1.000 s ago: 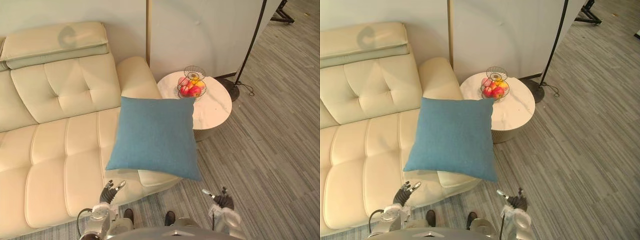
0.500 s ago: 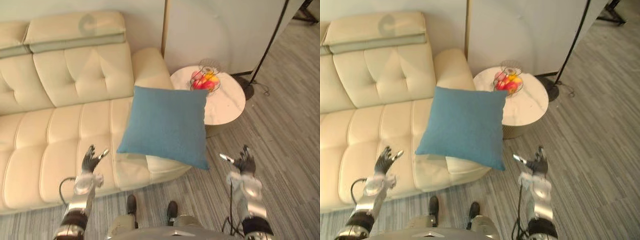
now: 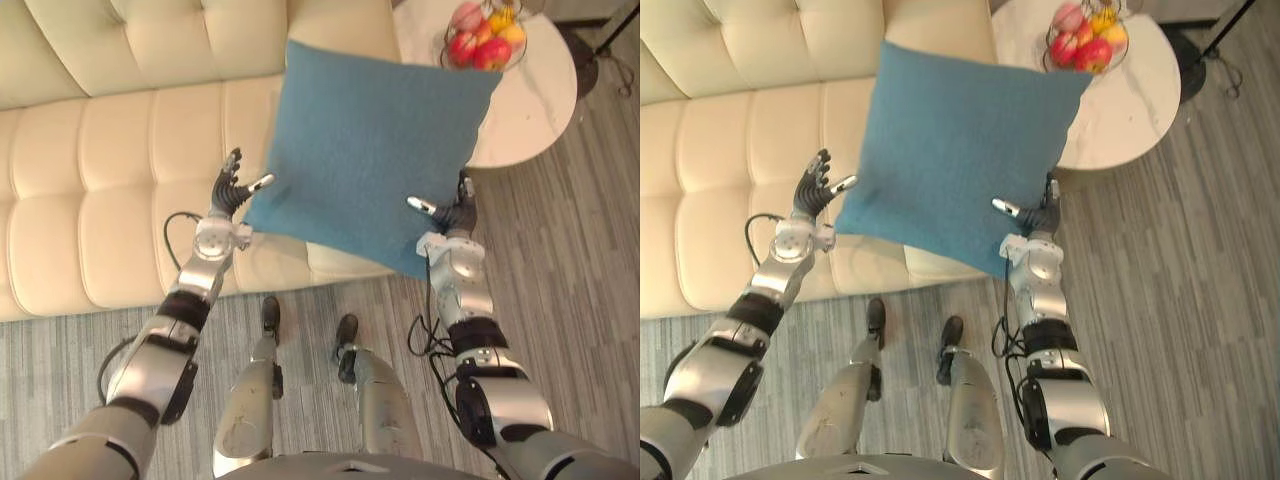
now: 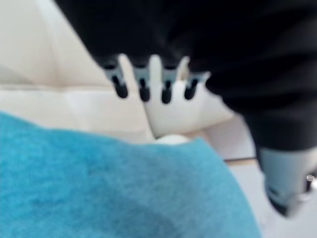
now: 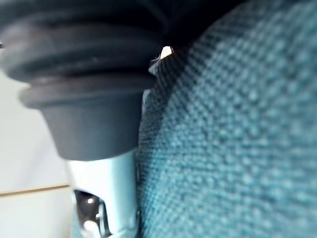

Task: Pick up cushions and gather them together orderly.

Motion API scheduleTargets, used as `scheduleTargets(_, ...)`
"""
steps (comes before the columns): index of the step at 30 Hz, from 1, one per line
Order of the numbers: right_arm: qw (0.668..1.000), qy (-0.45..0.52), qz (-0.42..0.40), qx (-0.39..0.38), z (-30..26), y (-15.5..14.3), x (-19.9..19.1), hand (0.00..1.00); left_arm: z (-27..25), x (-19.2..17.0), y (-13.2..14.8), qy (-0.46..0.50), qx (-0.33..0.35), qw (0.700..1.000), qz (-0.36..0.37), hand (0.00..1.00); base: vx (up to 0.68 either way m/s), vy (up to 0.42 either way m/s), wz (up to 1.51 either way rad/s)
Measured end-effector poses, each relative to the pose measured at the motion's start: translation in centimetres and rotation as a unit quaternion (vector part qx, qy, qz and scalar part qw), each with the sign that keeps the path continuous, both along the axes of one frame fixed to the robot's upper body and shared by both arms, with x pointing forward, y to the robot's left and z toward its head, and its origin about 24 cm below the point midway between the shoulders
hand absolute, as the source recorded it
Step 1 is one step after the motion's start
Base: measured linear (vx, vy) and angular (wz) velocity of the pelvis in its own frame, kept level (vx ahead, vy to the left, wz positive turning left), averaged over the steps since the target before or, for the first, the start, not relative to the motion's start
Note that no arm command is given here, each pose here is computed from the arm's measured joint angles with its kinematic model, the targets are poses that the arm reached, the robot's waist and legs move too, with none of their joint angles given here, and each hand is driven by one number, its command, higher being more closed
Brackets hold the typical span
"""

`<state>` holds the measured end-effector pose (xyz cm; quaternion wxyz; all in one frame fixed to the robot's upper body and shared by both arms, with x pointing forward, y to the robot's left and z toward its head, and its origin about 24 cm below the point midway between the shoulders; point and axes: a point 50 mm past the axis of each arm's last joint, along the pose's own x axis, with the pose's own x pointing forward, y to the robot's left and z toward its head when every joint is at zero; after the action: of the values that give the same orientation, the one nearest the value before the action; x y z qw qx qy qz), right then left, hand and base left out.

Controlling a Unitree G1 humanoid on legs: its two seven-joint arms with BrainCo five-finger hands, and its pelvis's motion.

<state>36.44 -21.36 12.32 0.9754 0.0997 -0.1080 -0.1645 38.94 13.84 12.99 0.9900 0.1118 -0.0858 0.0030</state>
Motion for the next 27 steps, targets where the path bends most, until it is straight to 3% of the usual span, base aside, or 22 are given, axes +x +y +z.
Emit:
scheduleTargets(4,0.999,-0.048,0.018,0.010,3.7,2.0,1.5,0.00,3.4,1.2,-3.1,-0.030,-0.019,0.999,-0.020,0.00,-0.11,-0.023,-0.12)
scheduleTargets(7,0.998,-0.063,0.024,0.010,4.9,2.7,1.7,0.00,4.3,1.4,-3.2,-0.040,-0.030,0.999,-0.013,0.00,-0.01,-0.021,-0.12)
scheduleTargets(8,0.996,-0.077,0.033,0.009,5.8,3.4,1.9,1.00,4.8,1.5,-3.2,-0.044,-0.040,0.998,-0.011,1.00,0.00,-0.019,-0.21)
scheduleTargets(14,0.990,-0.127,0.051,0.038,8.6,4.5,1.6,1.00,6.4,1.7,-2.8,-0.063,-0.060,0.996,0.011,1.00,0.01,0.014,-0.15)
scheduleTargets(27,0.975,-0.204,0.070,0.058,11.8,4.8,0.3,1.00,11.1,0.3,-3.5,-0.150,-0.138,0.979,-0.016,1.00,0.02,-0.004,0.02)
